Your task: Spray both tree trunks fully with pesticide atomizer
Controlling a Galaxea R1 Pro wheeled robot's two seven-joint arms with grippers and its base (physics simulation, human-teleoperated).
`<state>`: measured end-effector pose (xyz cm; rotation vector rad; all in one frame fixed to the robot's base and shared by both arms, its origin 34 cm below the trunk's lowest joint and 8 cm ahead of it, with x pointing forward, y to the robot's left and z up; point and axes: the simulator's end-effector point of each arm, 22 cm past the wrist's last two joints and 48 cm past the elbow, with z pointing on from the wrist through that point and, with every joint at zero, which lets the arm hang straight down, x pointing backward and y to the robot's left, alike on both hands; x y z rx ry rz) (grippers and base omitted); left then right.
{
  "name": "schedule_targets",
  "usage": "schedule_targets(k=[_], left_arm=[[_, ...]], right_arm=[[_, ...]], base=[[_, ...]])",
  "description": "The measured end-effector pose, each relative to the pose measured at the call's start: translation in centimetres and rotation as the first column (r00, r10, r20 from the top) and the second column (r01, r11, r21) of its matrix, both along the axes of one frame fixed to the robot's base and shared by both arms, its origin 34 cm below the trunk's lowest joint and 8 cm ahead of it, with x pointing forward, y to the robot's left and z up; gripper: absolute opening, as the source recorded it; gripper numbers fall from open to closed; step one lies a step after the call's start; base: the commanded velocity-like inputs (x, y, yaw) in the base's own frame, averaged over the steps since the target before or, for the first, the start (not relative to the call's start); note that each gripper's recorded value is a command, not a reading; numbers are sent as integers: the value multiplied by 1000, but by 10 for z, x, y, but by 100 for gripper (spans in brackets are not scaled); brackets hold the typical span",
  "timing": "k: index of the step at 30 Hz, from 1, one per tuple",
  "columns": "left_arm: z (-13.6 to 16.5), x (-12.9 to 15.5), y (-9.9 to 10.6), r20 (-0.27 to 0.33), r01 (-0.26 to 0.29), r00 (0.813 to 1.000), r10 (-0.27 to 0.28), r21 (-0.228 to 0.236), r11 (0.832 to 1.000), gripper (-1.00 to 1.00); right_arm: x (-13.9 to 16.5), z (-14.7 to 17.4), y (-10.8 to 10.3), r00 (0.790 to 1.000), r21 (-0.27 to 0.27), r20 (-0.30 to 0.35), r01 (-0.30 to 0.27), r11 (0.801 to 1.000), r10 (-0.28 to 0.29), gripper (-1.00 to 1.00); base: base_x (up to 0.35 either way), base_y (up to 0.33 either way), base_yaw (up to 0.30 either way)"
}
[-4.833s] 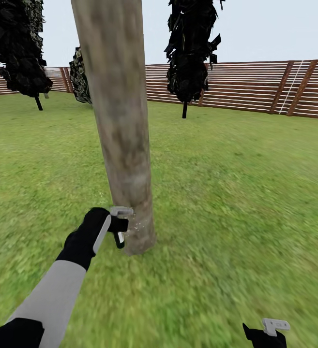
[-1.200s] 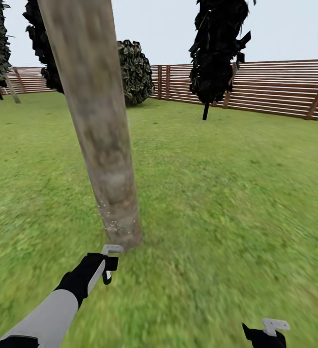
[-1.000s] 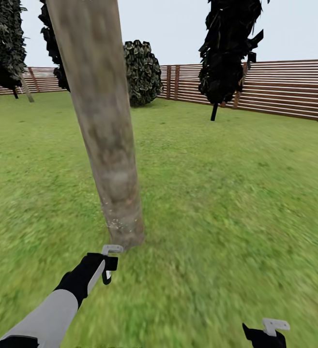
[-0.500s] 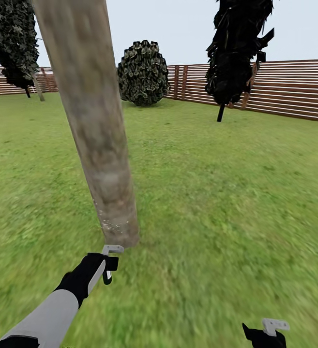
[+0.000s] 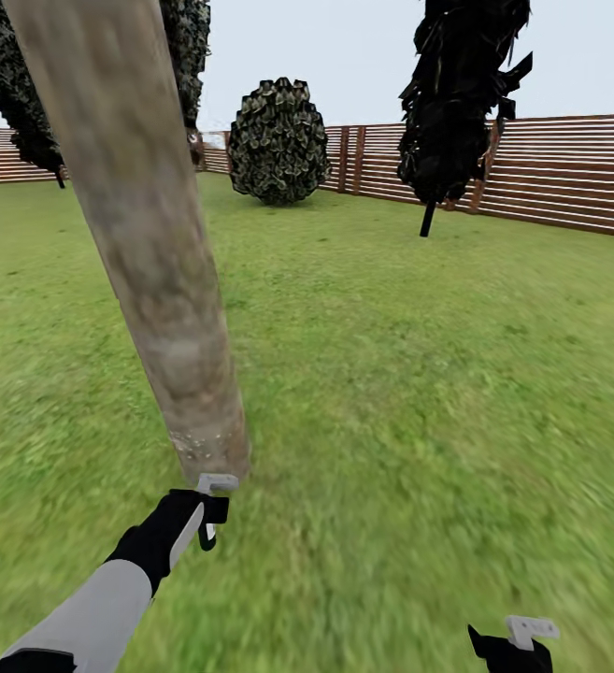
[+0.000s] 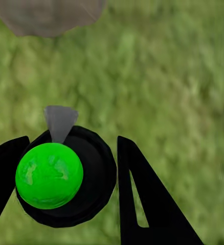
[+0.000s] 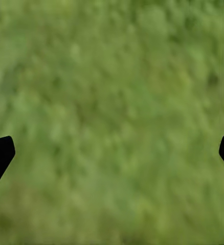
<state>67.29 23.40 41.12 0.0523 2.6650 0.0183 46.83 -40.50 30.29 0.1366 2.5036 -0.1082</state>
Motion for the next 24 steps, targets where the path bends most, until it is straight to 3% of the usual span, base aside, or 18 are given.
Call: schedule_targets(k=[24], left_arm=[[0,0,-3,1,2,1000,-2,-1,1000,-100]], right_arm=[[0,0,2,1000,2,0,-1,1000,1,100]], base=[[7,-269,269]])
